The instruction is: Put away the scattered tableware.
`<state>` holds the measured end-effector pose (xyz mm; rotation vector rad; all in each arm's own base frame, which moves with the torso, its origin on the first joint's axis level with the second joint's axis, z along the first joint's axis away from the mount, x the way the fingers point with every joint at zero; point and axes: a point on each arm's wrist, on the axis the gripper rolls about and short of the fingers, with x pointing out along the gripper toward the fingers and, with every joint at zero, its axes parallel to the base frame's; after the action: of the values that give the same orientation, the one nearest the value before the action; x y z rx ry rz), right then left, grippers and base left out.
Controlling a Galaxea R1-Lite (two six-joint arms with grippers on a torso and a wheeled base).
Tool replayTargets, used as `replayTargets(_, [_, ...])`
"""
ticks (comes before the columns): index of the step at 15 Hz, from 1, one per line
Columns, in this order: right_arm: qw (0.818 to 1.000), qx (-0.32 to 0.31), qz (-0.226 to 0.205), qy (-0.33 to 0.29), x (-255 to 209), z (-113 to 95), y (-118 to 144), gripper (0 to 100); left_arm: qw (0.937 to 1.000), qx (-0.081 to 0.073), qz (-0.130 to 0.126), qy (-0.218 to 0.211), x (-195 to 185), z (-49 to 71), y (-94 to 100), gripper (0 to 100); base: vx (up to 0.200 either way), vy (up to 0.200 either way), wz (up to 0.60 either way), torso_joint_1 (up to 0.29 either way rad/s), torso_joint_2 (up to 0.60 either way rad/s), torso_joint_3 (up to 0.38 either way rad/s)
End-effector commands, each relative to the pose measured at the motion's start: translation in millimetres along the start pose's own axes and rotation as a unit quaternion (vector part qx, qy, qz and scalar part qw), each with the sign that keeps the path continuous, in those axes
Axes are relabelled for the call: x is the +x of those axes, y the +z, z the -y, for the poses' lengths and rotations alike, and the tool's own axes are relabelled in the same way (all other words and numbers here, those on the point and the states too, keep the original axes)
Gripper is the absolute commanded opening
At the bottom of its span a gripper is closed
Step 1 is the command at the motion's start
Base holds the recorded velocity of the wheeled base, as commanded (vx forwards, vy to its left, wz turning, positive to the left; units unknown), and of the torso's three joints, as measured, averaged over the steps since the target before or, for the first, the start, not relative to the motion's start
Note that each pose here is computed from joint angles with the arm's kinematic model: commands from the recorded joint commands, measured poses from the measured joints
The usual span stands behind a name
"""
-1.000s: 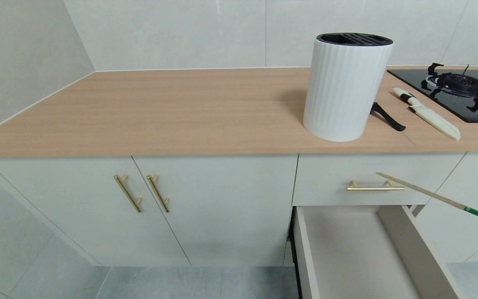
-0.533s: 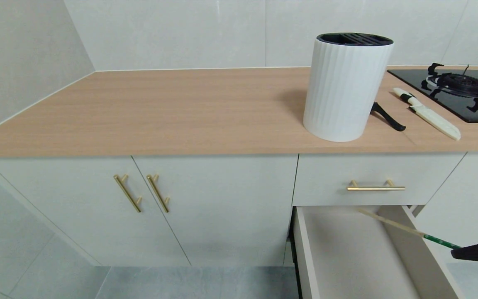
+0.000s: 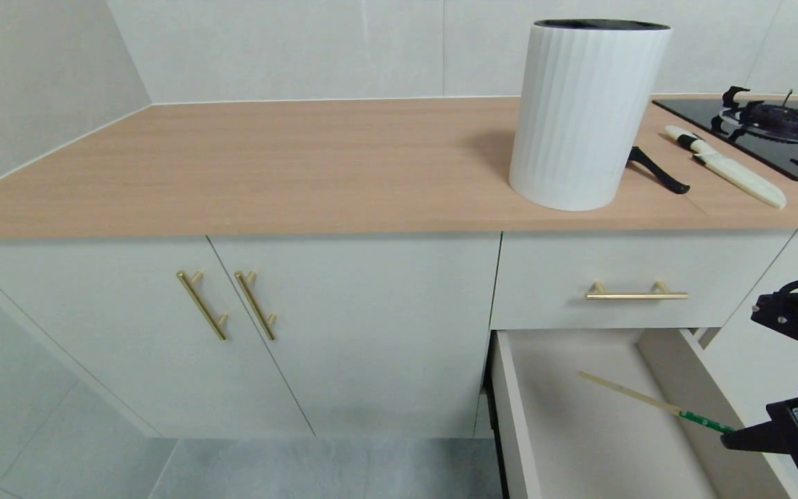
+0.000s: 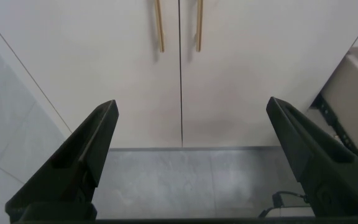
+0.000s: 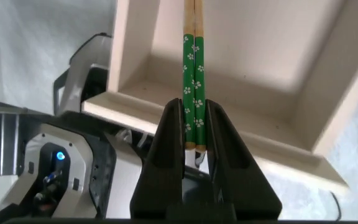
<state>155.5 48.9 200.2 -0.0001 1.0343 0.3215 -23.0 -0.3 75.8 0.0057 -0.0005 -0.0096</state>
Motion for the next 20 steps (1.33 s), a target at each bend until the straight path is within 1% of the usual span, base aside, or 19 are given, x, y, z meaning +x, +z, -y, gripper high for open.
replayTargets(1, [1.0,0.0,-0.009,-0.001,4.1,0.4,-1.9,0,1.0,0.0,0.0,0.0,0.0,0.0,0.0,100,0.0,0.0,0.0,-0.198,0.46,0.261])
replayTargets(8, [1.0,0.001,-0.011,-0.008,10.5,1.6,-0.4,0,1.0,0.0,0.0,0.0,0.0,0.0,0.0,100,0.0,0.0,0.0,-0.161,0.4,0.24])
replayTargets(13, [1.0,0.0,-0.011,-0.008,11.9,1.6,-1.4,0,1.0,0.0,0.0,0.0,0.0,0.0,0.0,100,0.0,0.0,0.0,-0.015,0.04,0.017])
replayTargets(15, [1.0,-0.007,-0.003,-0.003,18.1,-0.9,1.2,0,1.0,0.0,0.0,0.0,0.0,0.0,0.0,100,0.0,0.0,0.0,0.0,0.0,0.0])
replayTargets(16, [1.0,-0.015,-0.008,0.0,30.1,-3.3,1.1,0,1.0,0.0,0.0,0.0,0.0,0.0,0.0,100,0.0,0.0,0.0,0.0,0.0,0.0])
replayTargets(18, [1.0,-0.019,-0.002,-0.009,48.6,-6.5,7.7,0,1.0,0.0,0.0,-0.001,0.0,0.0,0.0,100,0.0,0.0,0.0,0.0,0.0,0.0])
replayTargets(20, [1.0,0.007,-0.005,-0.022,68.0,-10.7,13.4,0,1.0,0.0,0.0,0.0,0.0,0.0,0.0,100,0.0,0.0,0.0,0.0,0.0,0.0])
